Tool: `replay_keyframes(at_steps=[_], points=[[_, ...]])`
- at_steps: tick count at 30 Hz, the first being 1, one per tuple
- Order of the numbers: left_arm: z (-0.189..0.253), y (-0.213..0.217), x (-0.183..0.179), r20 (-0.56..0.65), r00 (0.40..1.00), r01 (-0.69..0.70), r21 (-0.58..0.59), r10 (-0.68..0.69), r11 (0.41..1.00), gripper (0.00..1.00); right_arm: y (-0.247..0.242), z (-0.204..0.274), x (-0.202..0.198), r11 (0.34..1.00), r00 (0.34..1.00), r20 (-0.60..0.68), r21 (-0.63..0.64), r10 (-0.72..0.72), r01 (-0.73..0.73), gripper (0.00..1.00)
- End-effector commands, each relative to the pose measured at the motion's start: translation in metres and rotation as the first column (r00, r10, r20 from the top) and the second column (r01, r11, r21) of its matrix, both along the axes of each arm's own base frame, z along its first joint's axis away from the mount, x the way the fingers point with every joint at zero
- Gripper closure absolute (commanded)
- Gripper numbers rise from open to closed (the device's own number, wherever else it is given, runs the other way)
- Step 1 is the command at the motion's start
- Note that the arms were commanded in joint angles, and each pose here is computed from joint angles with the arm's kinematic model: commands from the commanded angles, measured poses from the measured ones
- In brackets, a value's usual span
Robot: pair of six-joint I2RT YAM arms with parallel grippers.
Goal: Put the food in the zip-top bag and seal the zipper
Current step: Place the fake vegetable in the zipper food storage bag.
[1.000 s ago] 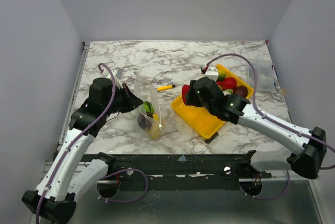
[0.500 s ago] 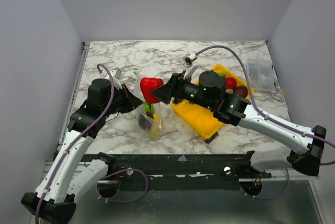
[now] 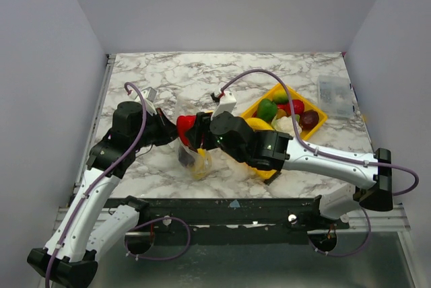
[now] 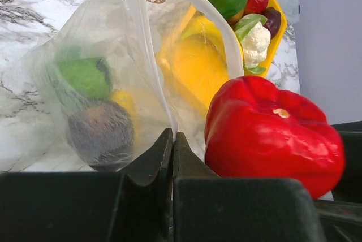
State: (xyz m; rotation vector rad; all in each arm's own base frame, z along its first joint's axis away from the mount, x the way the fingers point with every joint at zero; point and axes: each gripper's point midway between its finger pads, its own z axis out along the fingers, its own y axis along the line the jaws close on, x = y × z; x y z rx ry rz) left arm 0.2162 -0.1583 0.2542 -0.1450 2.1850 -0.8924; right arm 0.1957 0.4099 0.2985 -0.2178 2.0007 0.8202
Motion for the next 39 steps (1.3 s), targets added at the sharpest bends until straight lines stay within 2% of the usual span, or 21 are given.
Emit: replay_keyframes(at_steps=[1,7,17,21,30,39], points=[[0.011,0.003,0.0,0.032,0.999,-0.014,-0.013,0.014,1.0,1.0,-0.025,-0.017,0.01,0.984,0.992,0.024,-0.127,-0.125,0.127,0.75],[0.011,0.004,0.001,0.035,0.999,-0.016,-0.006,0.016,1.0,1.0,-0.023,-0.042,-0.01,0.977,0.994,-0.015,-0.186,-0.105,0.1,0.71],[0.011,0.003,-0.001,0.033,0.999,-0.011,-0.014,0.011,1.0,1.0,-0.028,-0.05,-0.02,0.972,0.994,-0.016,-0.21,-0.111,0.105,0.37],[0.011,0.003,-0.002,0.034,0.999,-0.01,-0.015,0.011,1.0,1.0,-0.03,-0.043,-0.02,0.976,0.994,-0.005,-0.191,-0.107,0.104,0.28],[0.011,0.004,-0.003,0.038,0.999,-0.011,-0.013,0.012,1.0,1.0,-0.041,-0.03,-0.016,0.974,0.991,0.027,-0.184,-0.128,0.131,0.24],[0.011,0.004,-0.002,0.039,0.999,-0.011,-0.009,0.012,1.0,1.0,-0.078,-0.036,-0.004,0.938,0.967,0.075,-0.235,-0.243,0.254,0.23]])
